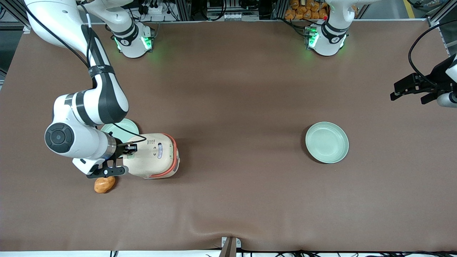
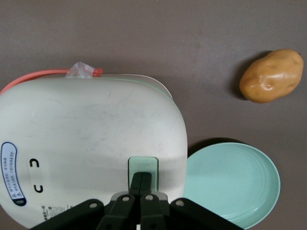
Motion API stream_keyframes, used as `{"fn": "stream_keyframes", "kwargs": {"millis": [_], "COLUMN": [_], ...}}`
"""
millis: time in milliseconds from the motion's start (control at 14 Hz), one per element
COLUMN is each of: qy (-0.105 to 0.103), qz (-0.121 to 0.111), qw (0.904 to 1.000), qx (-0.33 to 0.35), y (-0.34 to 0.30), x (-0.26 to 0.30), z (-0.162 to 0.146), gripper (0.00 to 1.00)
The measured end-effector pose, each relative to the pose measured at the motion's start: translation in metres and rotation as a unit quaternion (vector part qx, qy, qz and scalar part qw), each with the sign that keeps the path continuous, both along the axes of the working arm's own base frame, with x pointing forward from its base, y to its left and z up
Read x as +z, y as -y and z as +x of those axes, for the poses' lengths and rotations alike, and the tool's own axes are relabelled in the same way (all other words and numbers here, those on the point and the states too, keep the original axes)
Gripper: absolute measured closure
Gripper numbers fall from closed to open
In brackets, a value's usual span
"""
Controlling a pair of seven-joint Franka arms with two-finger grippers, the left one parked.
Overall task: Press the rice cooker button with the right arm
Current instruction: 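Keep pressing the green button with the right gripper fingertips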
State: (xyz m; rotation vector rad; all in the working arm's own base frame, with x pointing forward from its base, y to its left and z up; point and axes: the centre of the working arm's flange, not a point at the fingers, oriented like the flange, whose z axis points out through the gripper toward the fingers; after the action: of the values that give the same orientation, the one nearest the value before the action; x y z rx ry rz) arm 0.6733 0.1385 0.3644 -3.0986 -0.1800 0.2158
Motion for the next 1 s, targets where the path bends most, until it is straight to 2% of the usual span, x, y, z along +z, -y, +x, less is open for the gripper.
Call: {"fn": "stream_keyframes", "kwargs": {"millis": [1000], "qy": [0.009], "qz": [0.0], "qw": [1.0], "qx": [-0.001], "y": [0.0002], "x": [-0.0004], "z": [0.0035], "gripper": [0.99]}}
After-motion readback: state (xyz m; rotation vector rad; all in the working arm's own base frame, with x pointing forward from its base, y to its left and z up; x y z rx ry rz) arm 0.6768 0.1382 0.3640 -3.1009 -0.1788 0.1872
